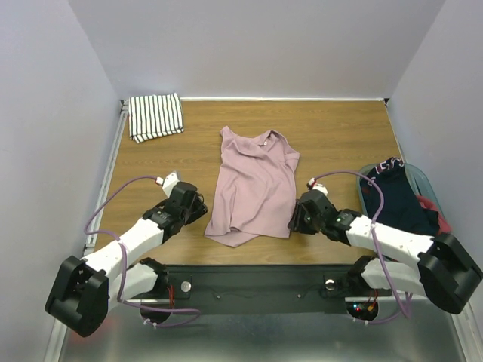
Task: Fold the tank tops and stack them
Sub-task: Flatten the tank top out
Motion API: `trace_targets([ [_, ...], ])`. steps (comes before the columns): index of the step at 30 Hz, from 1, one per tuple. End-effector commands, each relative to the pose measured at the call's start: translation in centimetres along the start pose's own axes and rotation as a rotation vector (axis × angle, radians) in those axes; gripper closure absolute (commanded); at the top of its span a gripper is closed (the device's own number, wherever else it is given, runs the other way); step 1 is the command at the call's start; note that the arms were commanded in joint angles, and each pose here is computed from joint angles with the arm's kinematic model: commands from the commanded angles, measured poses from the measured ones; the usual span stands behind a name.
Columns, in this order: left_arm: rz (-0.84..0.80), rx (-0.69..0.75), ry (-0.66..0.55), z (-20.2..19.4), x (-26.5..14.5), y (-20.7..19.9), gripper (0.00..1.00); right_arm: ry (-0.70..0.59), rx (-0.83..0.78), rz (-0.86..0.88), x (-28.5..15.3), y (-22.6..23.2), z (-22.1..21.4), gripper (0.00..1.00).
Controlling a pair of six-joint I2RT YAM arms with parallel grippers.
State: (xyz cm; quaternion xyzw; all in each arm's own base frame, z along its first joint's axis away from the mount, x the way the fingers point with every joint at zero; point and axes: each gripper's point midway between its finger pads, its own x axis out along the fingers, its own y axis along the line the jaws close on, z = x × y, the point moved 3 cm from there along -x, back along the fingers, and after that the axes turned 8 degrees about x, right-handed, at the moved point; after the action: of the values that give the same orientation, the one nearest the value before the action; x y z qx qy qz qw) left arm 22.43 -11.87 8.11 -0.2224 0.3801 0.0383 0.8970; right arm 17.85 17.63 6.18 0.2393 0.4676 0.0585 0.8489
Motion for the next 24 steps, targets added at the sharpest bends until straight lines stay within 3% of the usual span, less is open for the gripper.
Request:
trace_targets([
  [1,-0.003,0.019,0.047,-1.7,0.2,0.0,0.46,-0.1,0.015,0.005,0.9,1.8,2.4,0.64],
  [5,-0.005,0.043,0.088,-3.0,0.1,0.0,0.5,-0.132,-0.016,-0.038,1.9,2.2,3.5,0.84],
  [10,0.037,0.08,0.121,-3.5,0.0,0.2,0.5,-0.182,-0.056,-0.076,2.6,3.1,5.7,1.0],
  [18,0.039,0.176,0.197,-5.1,0.1,-0.2,0.52,-0.261,0.021,-0.127,3.0,1.3,13.1,1.0],
  [24,0.012,0.222,0.251,-6.2,-0.4,-0.3,0.52,-0.252,0.011,-0.103,3.2,2.2,13.8,1.0],
])
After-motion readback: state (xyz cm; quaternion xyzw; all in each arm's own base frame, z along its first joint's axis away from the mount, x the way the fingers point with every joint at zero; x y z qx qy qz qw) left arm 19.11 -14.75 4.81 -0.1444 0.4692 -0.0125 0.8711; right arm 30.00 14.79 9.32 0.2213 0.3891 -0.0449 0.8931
